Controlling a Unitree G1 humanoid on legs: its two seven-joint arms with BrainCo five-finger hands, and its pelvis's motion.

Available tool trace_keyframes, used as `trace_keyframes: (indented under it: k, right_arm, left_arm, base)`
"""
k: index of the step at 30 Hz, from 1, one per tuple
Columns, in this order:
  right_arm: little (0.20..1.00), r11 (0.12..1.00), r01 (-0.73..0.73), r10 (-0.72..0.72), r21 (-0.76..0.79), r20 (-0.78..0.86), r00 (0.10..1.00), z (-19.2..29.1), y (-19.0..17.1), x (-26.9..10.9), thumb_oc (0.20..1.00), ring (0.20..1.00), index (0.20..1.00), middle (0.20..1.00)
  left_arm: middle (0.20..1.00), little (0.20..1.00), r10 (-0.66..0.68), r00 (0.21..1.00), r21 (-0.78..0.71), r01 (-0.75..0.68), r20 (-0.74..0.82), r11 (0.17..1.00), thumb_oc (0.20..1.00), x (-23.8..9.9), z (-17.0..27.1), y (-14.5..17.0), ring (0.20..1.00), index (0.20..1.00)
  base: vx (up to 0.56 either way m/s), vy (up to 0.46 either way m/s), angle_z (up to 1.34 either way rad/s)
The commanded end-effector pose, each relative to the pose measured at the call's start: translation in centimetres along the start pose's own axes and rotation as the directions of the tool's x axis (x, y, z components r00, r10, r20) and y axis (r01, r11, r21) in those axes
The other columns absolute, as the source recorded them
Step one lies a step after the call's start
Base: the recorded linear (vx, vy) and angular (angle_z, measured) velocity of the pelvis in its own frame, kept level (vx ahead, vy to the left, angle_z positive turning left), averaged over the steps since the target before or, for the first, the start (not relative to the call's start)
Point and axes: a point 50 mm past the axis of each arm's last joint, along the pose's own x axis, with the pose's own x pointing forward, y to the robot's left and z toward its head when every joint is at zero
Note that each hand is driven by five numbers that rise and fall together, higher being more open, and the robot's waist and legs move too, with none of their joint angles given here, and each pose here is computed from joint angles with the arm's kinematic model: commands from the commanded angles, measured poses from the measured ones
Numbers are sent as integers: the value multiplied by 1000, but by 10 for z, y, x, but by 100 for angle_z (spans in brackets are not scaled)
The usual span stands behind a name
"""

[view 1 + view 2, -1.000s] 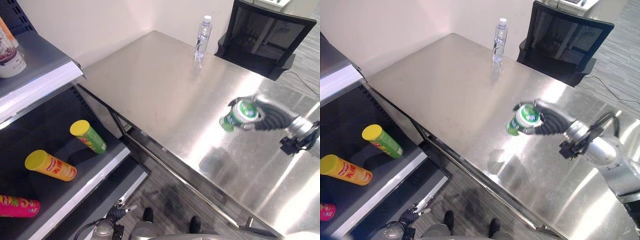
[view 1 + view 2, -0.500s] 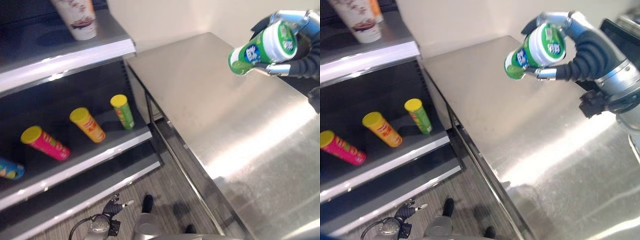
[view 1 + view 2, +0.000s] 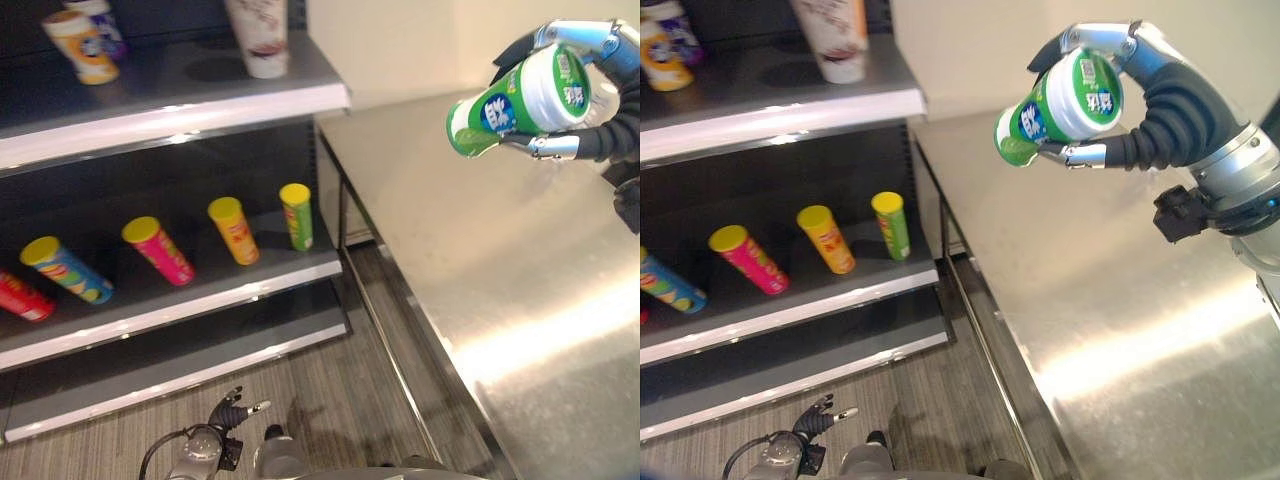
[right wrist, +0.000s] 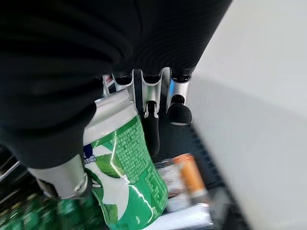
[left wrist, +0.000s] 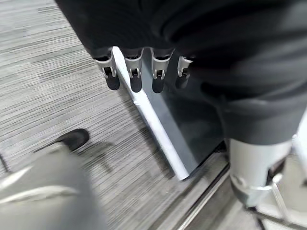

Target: Put the goods on the table back onto the shelves and tidy them up.

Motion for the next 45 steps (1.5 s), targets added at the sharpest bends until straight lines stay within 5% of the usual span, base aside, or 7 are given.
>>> trace_keyframes:
  k: [1,19,32,45]
  right_arm:
    - [200,992,88,-90,90,18,996,-4,-7,-1,200,200,200,200]
    - [200,997,15,-19,80,47,999,-15,6,48,200,200,200,200]
    - [200,996,-93,92,6,-228,969,-70,9,64,200,200,200,200]
    - [200,994,-66,20,-87,-453,891,-118,-1,77,200,200,200,200]
  left_arm:
    - [1000,1000,-3,1000,86,5,-29,996,1000,-4,-11,6,1000,1000]
    - [1000,1000,108,990,89,-100,-88,991,1000,-8,-21,40,1000,1000]
    - [1000,1000,40,995,113,-30,-88,993,1000,-6,-20,23,1000,1000]
    - [1000,1000,37,994,105,-25,-106,994,1000,-8,-27,21,1000,1000]
  base:
    - [-134,321,54]
    - [-107,167,12]
    - [82,-33,34]
    - [45,-38,19]
